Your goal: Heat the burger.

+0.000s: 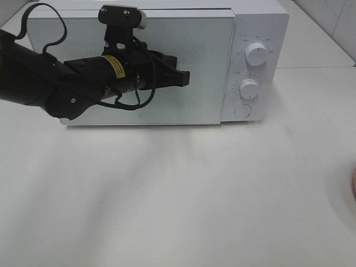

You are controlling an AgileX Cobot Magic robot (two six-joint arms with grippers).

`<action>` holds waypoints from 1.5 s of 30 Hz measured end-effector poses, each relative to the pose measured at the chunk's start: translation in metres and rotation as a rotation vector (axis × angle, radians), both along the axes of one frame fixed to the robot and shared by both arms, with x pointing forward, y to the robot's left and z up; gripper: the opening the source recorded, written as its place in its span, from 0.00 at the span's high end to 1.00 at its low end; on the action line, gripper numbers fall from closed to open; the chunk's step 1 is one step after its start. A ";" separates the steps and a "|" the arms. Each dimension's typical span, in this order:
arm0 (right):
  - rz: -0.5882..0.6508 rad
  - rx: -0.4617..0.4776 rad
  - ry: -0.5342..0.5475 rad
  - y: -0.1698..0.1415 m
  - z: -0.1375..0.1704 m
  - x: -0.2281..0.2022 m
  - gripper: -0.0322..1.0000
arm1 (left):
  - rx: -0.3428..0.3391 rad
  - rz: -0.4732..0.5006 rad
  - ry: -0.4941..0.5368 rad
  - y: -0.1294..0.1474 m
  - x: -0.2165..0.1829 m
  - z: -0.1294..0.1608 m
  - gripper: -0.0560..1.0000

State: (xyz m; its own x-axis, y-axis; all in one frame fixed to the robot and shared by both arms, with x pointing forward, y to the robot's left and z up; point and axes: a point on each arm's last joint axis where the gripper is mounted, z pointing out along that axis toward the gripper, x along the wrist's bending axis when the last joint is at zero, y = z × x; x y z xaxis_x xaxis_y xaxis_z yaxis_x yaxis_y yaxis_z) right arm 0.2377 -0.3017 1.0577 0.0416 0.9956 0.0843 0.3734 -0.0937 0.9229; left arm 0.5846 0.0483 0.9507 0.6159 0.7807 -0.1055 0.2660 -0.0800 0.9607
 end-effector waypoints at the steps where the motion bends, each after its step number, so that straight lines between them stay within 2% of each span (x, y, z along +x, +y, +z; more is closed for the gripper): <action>1: 0.000 0.000 0.000 0.000 0.000 0.000 0.23 | 0.012 -0.011 -0.011 -0.004 0.002 0.000 0.95; 7: 0.000 0.000 0.000 0.000 0.000 0.000 0.23 | 0.054 -0.038 -0.028 -0.021 0.013 0.000 0.95; 15: 0.000 0.000 0.000 0.000 0.000 0.000 0.23 | 0.057 -0.033 -0.001 -0.025 0.008 0.007 0.95; 19: 0.000 0.000 0.000 0.000 0.000 0.000 0.23 | 0.015 -0.018 0.033 -0.026 -0.010 0.023 0.95; 25: 0.000 0.000 0.000 0.000 0.000 0.000 0.23 | 0.034 -0.076 0.079 -0.029 -0.050 0.028 0.93; 27: 0.000 0.000 0.000 0.000 0.000 0.000 0.23 | 0.100 -0.096 0.160 -0.028 -0.069 0.028 0.72; 28: 0.000 0.000 0.000 0.000 0.000 0.000 0.23 | 0.100 -0.096 0.160 -0.028 -0.069 0.028 0.72; 29: 0.000 0.000 0.000 0.000 0.000 0.000 0.23 | 0.152 -0.094 0.218 -0.022 -0.077 0.030 0.46; 30: 0.000 0.000 0.000 0.000 0.000 0.000 0.23 | 0.180 -0.088 0.257 -0.020 -0.080 0.030 0.30; 31: 0.000 0.000 0.000 0.000 0.000 0.000 0.23 | 0.180 -0.088 0.257 -0.020 -0.080 0.030 0.30; 32: 0.000 0.000 0.000 0.000 0.000 0.000 0.23 | 0.225 -0.075 0.323 -0.014 -0.086 0.033 0.13; 33: 0.000 0.000 0.000 0.000 0.000 0.000 0.23 | 0.225 -0.075 0.323 -0.014 -0.086 0.033 0.13; 34: 0.000 0.000 0.000 0.000 0.000 0.000 0.23 | 0.286 -0.067 0.389 -0.007 -0.092 0.036 0.06; 35: 0.000 0.000 0.000 0.000 0.000 0.000 0.23 | 0.286 -0.067 0.389 -0.007 -0.092 0.036 0.06; 36: 0.000 0.000 0.000 0.000 0.000 0.000 0.23 | 0.343 -0.059 0.452 0.001 -0.099 0.039 0.04; 38: 0.000 0.000 0.000 0.000 0.000 0.000 0.23 | 0.364 -0.055 0.477 0.004 -0.102 0.040 0.03; 39: 0.000 0.000 0.000 0.000 0.000 0.000 0.23 | 0.413 -0.047 0.538 0.011 -0.109 0.045 0.03; 40: 0.000 0.000 0.000 0.000 0.000 0.000 0.23 | 0.413 -0.047 0.538 0.011 -0.109 0.045 0.03; 42: 0.000 0.000 0.000 0.000 0.000 0.000 0.23 | 0.492 -0.037 0.634 0.024 -0.122 0.052 0.03; 43: 0.000 0.000 0.000 0.000 0.000 0.000 0.23 | 0.492 -0.037 0.634 0.024 -0.122 0.052 0.03; 44: 0.000 0.000 0.000 0.000 0.000 0.000 0.23 | 0.541 -0.035 0.682 0.032 -0.129 0.056 0.03; 45: 0.000 0.000 0.000 0.000 0.000 0.000 0.23 | 0.563 -0.033 0.704 0.035 -0.133 0.059 0.03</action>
State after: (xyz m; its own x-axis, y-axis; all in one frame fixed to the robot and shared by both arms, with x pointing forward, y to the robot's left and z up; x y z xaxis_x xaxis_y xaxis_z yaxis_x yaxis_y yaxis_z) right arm 0.2377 -0.3017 1.0577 0.0416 0.9956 0.0843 0.3734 -0.0937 0.9229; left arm 0.4514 0.0837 1.0094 0.5763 0.8139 -0.0739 0.7670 -0.5075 0.3927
